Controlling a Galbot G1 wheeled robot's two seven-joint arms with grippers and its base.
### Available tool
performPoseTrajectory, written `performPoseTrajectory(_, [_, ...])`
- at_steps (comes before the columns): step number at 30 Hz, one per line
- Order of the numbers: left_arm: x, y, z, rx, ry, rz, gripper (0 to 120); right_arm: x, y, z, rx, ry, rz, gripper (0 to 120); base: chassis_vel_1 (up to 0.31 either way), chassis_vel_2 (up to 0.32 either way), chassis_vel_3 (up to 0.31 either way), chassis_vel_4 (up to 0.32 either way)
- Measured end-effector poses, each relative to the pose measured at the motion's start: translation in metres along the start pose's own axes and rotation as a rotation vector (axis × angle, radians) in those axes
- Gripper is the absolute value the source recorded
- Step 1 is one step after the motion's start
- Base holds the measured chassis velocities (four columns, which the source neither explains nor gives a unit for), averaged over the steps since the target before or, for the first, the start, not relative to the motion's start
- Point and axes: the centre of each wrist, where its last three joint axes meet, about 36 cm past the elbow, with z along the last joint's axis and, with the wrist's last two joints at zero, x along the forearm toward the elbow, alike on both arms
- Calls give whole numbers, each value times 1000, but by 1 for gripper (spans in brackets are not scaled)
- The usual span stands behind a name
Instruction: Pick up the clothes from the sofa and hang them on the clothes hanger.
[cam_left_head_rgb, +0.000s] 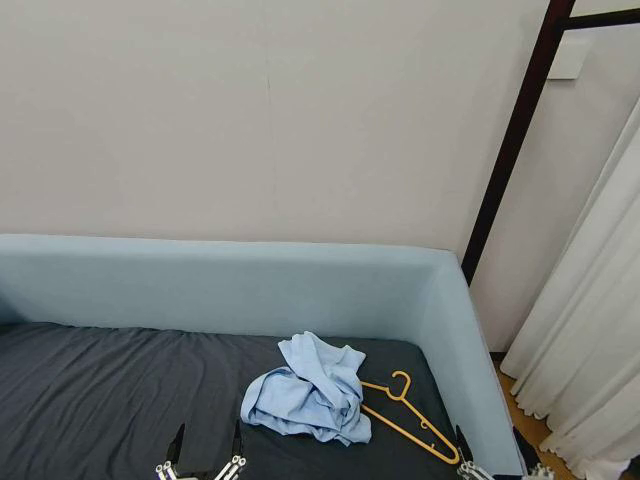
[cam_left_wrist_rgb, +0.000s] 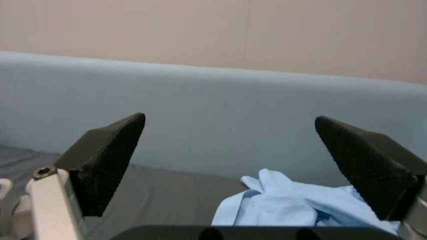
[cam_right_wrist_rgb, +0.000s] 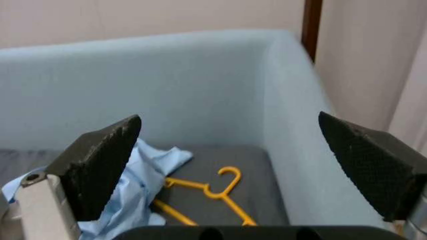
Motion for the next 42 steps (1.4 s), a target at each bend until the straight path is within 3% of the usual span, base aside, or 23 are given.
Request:
performPoseTrajectory(11, [4, -5, 13, 7, 34, 29, 100, -65, -16, -31, -59, 196, -104, 100, 0, 0, 0, 0])
performPoseTrajectory(18, [12, -5, 17, 9, 52, 7, 100, -111, -14, -28, -48, 282, -213, 100, 0, 0, 0, 0])
performPoseTrajectory(22, [14, -7, 20, 11, 64, -9, 100, -139, -2, -21, -7, 306, -305, 100, 0, 0, 0, 0])
performPoseTrajectory(29, [18, -11, 23, 21, 82, -45, 100, -185, 49, -24, 90, 274, -488, 100, 0, 0, 0, 0])
performPoseTrajectory(42, [34, -11, 29, 24, 100, -77, 100, -215, 122, 29, 223, 439, -707, 100, 0, 0, 0, 0])
